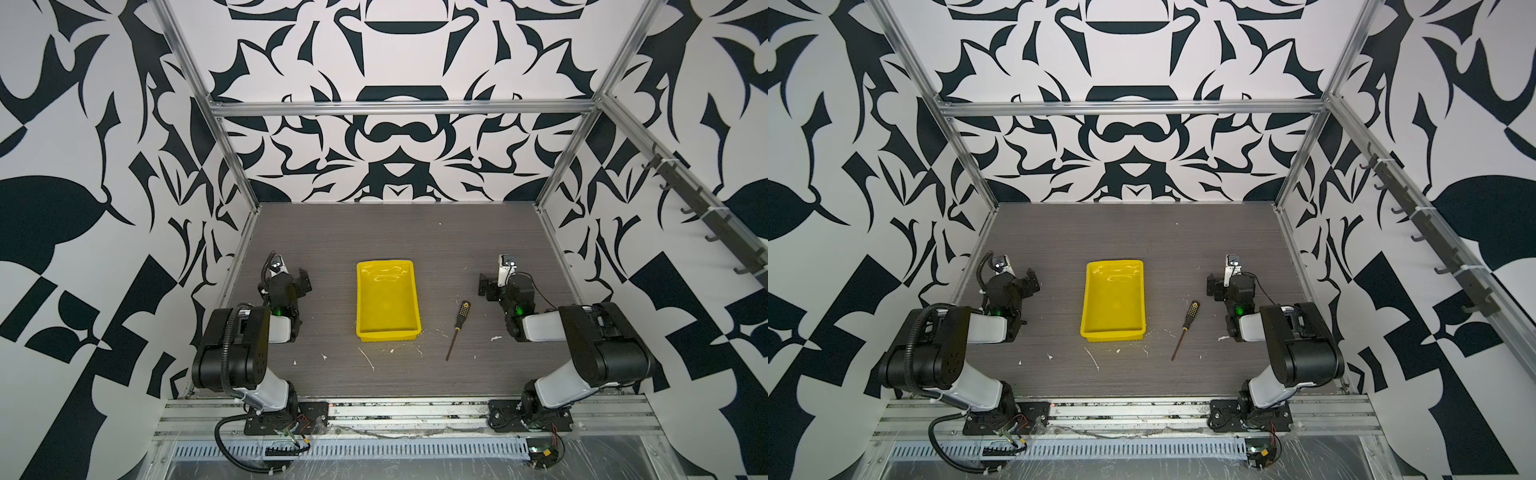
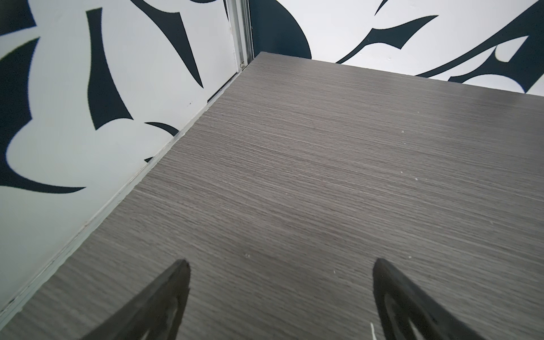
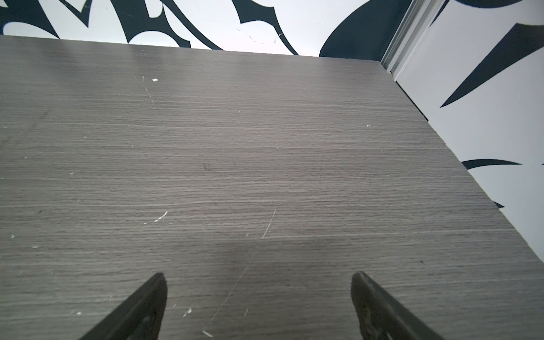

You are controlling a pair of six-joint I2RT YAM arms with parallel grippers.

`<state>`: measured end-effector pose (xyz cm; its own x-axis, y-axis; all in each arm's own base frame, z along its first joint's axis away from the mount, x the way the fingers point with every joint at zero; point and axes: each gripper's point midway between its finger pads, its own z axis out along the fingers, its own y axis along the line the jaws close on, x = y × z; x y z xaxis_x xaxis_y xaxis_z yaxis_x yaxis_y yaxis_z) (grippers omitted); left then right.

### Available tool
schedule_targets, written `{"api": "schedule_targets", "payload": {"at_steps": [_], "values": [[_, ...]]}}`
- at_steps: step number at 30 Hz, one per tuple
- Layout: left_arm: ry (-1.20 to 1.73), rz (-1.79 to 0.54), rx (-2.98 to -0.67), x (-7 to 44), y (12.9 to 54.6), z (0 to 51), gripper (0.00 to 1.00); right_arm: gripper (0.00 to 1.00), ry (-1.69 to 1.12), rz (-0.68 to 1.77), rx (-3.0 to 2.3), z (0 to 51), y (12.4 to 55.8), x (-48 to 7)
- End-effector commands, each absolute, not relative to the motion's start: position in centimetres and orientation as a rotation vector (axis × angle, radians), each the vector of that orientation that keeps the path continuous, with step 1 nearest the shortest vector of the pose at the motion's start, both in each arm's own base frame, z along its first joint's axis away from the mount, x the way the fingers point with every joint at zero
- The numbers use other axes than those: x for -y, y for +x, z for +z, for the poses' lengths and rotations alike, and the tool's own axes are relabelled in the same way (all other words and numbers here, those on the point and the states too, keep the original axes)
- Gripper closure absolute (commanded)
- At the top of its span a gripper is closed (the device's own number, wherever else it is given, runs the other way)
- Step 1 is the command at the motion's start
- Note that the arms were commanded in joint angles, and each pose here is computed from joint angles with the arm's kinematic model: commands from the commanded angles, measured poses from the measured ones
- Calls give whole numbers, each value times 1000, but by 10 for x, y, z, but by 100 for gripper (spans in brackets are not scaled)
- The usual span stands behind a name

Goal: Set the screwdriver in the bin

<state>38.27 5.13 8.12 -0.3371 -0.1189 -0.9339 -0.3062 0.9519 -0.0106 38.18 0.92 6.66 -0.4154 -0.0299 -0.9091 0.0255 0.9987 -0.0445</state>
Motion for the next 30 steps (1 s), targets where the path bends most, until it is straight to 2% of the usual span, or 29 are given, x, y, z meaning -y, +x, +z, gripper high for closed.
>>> {"api": "schedule_targets", "payload": {"at_steps": [1,6,9,16,20,24,26,28,30], "values": [[-313,179,-1872,-51,387,93,1,0,-2,-53,-1954,79,387,-11],[-308,169,-1873,-50,386,93,1,0,-2,-54,-1954,79,387,-10],[-77,29,-1885,-13,387,92,1,0,-1,-54,-1952,79,387,-10],[-19,-20,-1796,-2,375,107,1,0,48,-81,-1888,101,373,-3],[-150,-5,-1863,-15,373,142,1,0,105,-121,-1879,118,371,7],[-342,-62,-2060,-17,351,193,1,0,107,-18,-1909,171,364,-5],[-564,-129,-2100,-22,332,207,1,0,242,69,-1932,201,354,-4],[-579,-170,-2163,-15,317,212,1,0,420,121,-2046,209,332,0],[-564,-234,-2193,-5,308,212,1,0,646,64,-2133,205,301,18]]}}
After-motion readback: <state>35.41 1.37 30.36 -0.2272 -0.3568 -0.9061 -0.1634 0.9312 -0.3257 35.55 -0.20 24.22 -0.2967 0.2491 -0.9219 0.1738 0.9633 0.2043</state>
